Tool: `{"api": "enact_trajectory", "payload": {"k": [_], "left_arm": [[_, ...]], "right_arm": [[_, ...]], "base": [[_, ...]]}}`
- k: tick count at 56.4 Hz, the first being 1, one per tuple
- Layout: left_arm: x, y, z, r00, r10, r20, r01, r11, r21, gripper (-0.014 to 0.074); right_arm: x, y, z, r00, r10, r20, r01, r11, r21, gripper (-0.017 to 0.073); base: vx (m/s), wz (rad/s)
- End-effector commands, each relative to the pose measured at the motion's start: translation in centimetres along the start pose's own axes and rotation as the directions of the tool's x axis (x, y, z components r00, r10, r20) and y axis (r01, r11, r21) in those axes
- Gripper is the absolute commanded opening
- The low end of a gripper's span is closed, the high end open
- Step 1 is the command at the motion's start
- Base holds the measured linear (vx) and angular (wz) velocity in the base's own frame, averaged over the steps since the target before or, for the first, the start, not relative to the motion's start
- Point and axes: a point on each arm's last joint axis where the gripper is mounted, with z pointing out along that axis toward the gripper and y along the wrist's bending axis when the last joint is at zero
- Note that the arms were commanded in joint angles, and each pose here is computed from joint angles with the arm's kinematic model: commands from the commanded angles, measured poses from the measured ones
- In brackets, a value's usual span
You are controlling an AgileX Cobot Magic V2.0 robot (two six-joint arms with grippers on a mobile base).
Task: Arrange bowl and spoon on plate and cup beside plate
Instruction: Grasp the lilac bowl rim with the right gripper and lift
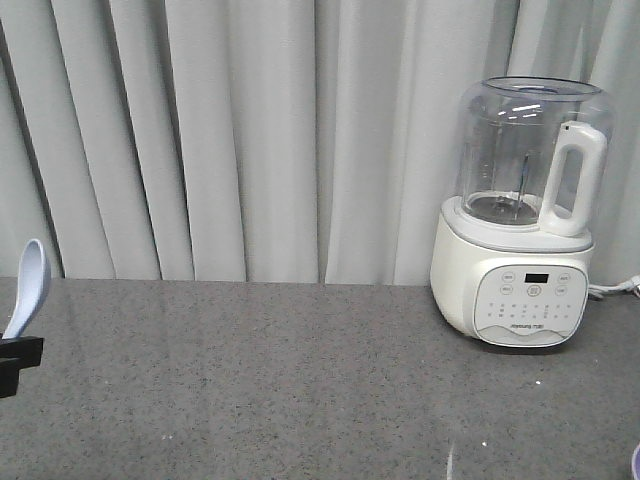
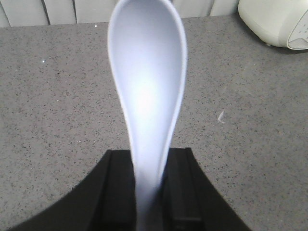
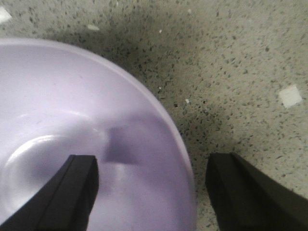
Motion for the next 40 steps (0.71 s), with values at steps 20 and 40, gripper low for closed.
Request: {"api": "enact_trajectory", "payload": {"k": [20, 40], "left_arm": [[-1.4, -0.4, -0.9, 0.995, 0.003, 0.103, -0.003, 1.0, -0.001, -0.0006], [-1.6, -0.4, -1.3, 0.989, 0.046, 0.138, -0.045, 0.999, -0.013, -0.0006]], "right_arm": [[-1.1, -0.4, -1.1, 0.996, -0.046, 0.083, 0.045, 0.999, 0.015, -0.0014], [-0.5, 1.8, -9.7, 0.889, -0.16, 0.428, 0.224, 0.969, -0.104, -0.001]], "base": [[0.0, 0.0], [0.0, 0.0]]}}
